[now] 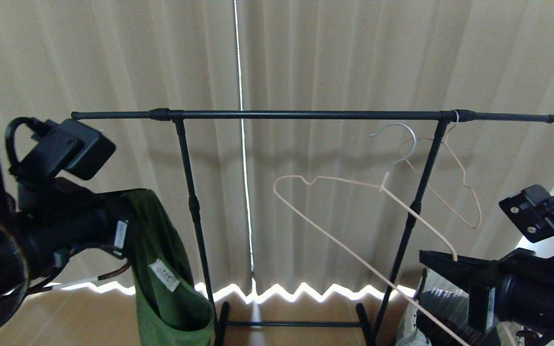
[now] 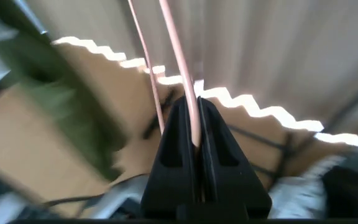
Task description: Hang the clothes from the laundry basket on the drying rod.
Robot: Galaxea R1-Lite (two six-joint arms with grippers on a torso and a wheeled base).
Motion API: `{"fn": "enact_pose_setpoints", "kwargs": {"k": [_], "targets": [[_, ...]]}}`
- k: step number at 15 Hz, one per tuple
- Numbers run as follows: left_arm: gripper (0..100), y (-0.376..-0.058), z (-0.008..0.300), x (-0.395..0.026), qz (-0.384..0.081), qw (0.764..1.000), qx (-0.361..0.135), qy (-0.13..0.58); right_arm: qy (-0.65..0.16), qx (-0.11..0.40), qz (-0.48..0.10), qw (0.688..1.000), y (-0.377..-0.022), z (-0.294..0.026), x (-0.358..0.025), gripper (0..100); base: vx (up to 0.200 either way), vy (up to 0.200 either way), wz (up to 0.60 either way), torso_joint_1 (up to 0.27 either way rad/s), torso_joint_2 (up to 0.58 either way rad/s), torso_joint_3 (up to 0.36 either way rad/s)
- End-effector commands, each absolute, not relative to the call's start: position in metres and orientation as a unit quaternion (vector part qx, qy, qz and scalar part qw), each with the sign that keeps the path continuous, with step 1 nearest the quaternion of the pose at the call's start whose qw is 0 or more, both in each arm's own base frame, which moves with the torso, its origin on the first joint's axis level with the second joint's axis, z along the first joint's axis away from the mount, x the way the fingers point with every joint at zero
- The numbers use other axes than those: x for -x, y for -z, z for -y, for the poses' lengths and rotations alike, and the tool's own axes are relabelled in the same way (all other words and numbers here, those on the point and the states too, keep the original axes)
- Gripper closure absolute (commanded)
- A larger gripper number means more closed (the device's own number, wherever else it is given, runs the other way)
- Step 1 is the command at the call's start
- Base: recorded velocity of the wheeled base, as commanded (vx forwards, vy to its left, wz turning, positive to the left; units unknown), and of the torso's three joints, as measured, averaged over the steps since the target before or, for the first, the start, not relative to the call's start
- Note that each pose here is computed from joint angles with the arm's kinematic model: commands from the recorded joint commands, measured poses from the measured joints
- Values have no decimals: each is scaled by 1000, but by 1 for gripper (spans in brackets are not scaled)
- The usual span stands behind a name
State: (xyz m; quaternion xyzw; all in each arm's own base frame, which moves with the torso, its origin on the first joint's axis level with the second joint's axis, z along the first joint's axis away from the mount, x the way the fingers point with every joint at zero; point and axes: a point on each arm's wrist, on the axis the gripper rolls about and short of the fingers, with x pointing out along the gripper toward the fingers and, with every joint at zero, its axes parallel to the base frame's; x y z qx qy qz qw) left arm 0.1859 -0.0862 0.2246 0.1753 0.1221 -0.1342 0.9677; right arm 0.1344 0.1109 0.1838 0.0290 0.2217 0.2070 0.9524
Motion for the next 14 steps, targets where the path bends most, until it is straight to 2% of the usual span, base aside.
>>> {"fn": "enact_pose_setpoints", "kwargs": {"k": [1, 5, 9, 14], "targets": [[100, -217, 126, -230, -153, 969, -155, 118, -240, -42, -235, 941, -185, -132, -134, 100, 0, 0, 0, 0, 0, 0], [100, -212, 150, -276, -161, 979, -117, 37, -295, -51, -220, 929, -193, -145, -118, 100, 0, 0, 0, 0, 0, 0], [100, -216, 153, -283, -154, 982, -103, 29, -328, -53, -210, 920, -199, -155, -110, 100, 0, 0, 0, 0, 0, 0], [100, -218, 152, -282, -151, 984, -96, 20, -326, -49, -219, 919, -194, -163, -115, 100, 0, 0, 0, 0, 0, 0]]}}
